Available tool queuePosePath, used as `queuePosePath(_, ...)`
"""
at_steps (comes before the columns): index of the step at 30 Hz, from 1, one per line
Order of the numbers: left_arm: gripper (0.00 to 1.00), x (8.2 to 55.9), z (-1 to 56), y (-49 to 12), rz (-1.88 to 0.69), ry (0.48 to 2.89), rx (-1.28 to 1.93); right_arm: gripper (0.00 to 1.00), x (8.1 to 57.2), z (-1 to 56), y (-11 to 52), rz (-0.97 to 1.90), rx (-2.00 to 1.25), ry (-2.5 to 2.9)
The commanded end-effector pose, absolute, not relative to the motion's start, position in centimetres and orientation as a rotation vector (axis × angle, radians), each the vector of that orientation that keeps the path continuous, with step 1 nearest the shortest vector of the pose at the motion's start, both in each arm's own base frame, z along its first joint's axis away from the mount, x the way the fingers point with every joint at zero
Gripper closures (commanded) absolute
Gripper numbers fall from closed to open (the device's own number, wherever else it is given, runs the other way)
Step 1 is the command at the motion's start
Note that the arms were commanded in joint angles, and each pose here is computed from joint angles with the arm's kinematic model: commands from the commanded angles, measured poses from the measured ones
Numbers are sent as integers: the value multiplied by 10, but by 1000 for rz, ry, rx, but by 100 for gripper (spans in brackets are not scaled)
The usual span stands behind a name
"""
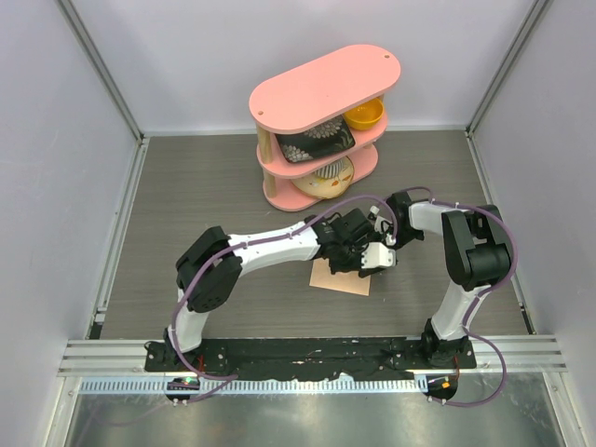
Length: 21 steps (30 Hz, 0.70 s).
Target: Place the letter into the envelope and seal it
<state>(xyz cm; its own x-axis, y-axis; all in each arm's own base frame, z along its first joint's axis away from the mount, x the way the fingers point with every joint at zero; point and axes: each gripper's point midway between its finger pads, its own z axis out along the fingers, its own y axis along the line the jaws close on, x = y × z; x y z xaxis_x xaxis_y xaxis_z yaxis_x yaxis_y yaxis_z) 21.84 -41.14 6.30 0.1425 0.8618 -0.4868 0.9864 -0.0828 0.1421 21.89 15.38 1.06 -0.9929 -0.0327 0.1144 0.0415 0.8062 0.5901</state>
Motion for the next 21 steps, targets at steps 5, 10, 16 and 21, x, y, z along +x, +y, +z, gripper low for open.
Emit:
queuePosePath(5, 100, 226, 62, -390, -330, 1779, 2020, 99, 228, -19, 134, -738, 66, -2993)
queuePosePath(10, 100, 221, 65, -370, -293, 1748, 2063, 99, 229, -19, 134, -740, 65, -2996)
queuePosePath(16, 100, 217, 63, -391, -316, 1743, 2070, 99, 228, -20, 135, -745, 58, -2991)
queuePosePath(21, 100, 219, 59, -416, -340, 1730, 2070, 99, 228, -19, 135, -747, 63, -2994)
